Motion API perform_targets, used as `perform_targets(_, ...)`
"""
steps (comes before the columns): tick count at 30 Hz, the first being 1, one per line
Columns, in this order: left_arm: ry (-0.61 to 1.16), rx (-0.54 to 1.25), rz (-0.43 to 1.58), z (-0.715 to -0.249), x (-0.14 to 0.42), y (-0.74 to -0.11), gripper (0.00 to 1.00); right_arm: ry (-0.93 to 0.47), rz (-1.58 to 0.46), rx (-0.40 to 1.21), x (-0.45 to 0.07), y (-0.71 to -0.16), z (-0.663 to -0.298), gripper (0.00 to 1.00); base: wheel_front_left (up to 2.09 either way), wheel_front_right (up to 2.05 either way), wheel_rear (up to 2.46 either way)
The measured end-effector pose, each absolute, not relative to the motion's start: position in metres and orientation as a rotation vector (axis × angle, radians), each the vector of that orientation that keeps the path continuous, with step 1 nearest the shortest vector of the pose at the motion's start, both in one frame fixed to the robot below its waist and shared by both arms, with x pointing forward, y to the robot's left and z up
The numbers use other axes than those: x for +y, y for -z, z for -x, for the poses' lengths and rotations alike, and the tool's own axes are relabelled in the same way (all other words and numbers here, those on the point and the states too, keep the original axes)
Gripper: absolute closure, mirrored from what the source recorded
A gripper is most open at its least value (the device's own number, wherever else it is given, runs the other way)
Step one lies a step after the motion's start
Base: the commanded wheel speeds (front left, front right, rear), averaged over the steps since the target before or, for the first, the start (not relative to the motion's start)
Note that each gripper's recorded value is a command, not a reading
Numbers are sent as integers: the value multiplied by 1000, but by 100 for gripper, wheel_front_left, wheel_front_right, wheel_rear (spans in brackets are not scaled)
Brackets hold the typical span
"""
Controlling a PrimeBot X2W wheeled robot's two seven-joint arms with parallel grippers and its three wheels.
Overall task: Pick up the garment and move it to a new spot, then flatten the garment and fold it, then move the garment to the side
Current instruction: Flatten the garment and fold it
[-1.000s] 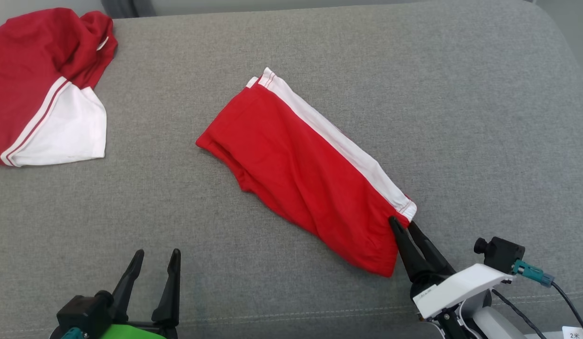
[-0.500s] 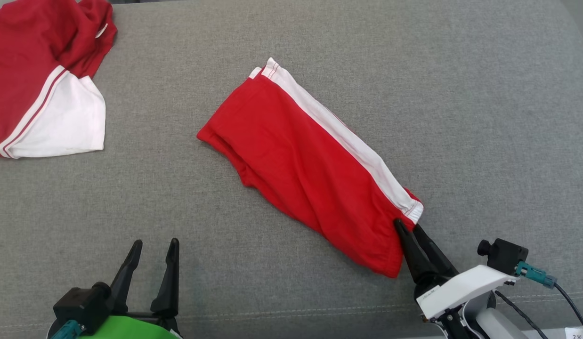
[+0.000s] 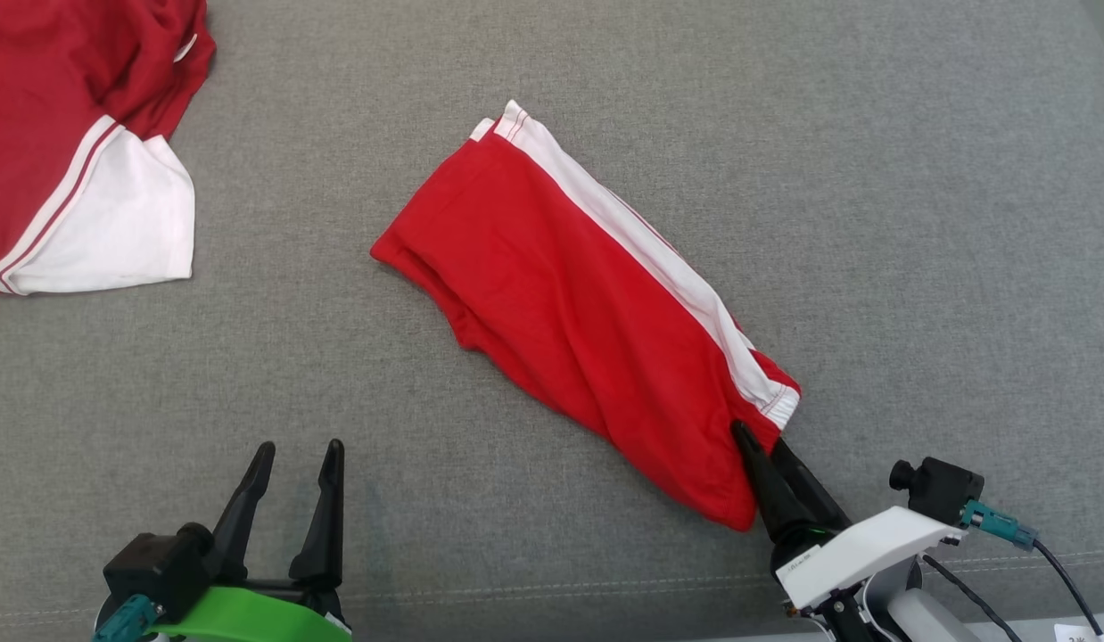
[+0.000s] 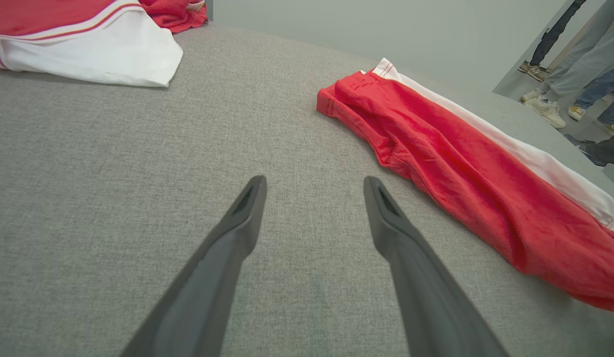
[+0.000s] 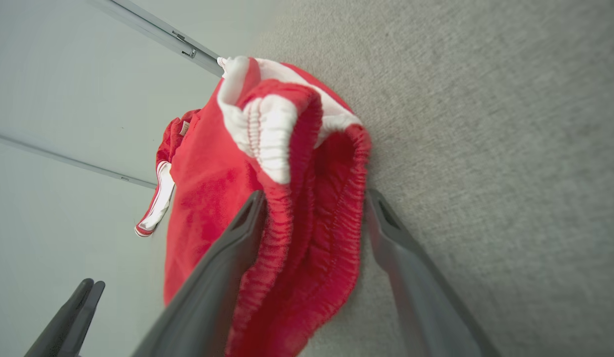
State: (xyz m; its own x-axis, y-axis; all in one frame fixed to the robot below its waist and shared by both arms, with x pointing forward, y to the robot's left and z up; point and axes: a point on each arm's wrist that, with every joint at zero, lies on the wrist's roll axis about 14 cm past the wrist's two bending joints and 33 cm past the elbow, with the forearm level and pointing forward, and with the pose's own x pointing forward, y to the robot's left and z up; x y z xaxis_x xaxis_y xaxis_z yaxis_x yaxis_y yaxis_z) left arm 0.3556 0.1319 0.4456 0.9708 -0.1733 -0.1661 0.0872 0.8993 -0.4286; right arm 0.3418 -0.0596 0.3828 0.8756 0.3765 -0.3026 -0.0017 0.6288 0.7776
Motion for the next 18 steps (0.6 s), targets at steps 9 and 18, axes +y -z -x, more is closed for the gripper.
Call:
perform_targets(9, 123, 206, 436, -355, 135, -443, 0, -198, -914, 484, -61, -379, -344, 0, 0, 0, 0)
perform_targets(18, 120, 204, 440, -356, 137, -443, 0, -184, -998, 520, -51, -377, -345, 61, 0, 0, 0)
